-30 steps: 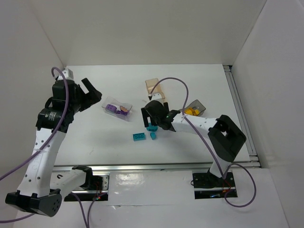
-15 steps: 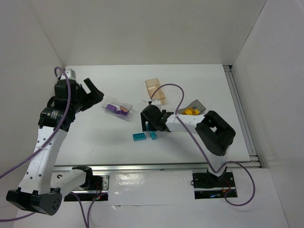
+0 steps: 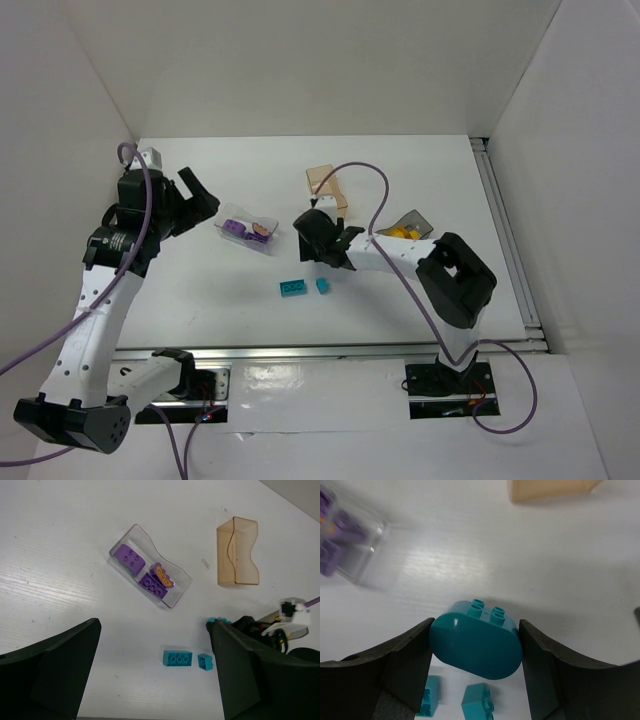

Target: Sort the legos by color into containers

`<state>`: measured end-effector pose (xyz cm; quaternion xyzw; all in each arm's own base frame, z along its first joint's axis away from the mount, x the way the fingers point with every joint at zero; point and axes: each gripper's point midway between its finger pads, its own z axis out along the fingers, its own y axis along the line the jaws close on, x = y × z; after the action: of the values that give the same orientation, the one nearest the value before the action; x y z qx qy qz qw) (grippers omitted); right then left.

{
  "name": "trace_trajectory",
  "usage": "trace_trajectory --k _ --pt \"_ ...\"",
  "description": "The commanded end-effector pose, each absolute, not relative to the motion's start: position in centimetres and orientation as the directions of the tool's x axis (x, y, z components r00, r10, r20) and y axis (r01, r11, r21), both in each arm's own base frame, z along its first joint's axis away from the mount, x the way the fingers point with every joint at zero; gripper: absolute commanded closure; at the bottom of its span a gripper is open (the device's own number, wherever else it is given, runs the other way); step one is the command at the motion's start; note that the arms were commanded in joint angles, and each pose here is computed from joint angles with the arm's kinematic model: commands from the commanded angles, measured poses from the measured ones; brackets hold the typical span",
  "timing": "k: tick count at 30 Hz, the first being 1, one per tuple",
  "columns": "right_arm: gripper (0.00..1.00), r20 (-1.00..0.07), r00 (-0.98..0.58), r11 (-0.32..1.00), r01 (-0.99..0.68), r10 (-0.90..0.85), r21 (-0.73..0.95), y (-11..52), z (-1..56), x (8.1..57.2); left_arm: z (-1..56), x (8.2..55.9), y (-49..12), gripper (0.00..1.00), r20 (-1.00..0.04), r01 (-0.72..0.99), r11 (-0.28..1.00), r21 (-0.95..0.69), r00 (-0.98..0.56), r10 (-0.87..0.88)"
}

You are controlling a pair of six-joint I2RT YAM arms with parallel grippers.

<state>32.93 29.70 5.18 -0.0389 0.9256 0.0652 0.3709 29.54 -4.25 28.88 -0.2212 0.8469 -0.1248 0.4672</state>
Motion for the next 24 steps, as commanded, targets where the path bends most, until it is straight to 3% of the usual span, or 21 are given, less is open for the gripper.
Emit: trace_trajectory --k 1,11,16,18,19,20,24 --pt "0.48 -0.808 -0.587 0.991 -0.079 0.043 0.111 29.3 12.8 37.0 28.4 30.0 -4.4 0.00 -0.742 -0.236 0.879 -0.415 -0.471 -0.477" --pt "0.48 -0.862 -0.465 0.973 -0.003 0.204 0.232 26.6 18.6 46.5 25.6 30.1 -4.9 0.00 -0.706 -0.244 0.881 -0.405 -0.529 -0.471" --pt "0.46 -0.865 -0.462 0.979 0.033 0.194 0.202 26.7 17.0 50.7 25.5 30.4 -5.0 0.00 -0.706 -0.243 0.881 -0.406 -0.528 -0.471" --pt "0.40 -0.873 -0.442 0.975 0.016 0.204 0.220 27.5 17.9 52.4 25.5 30.4 -5.0 0.00 -0.706 -0.243 0.881 -0.406 -0.528 -0.471" --pt "0.26 -0.862 -0.468 0.980 0.037 0.192 0.198 27.1 16.1 53.2 25.2 30.4 -4.9 0.00 -0.702 -0.247 0.881 -0.403 -0.535 -0.471" --pt "0.20 -0.851 -0.494 0.983 0.053 0.180 0.177 26.5 15.5 53.5 25.2 30.4 -4.9 0.00 -0.702 -0.247 0.881 -0.403 -0.535 -0.471" --pt "0.11 -0.859 -0.480 0.983 0.061 0.179 0.171 26.7 17.1 53.5 25.2 30.4 -4.9 0.00 -0.702 -0.247 0.881 -0.403 -0.535 -0.471"
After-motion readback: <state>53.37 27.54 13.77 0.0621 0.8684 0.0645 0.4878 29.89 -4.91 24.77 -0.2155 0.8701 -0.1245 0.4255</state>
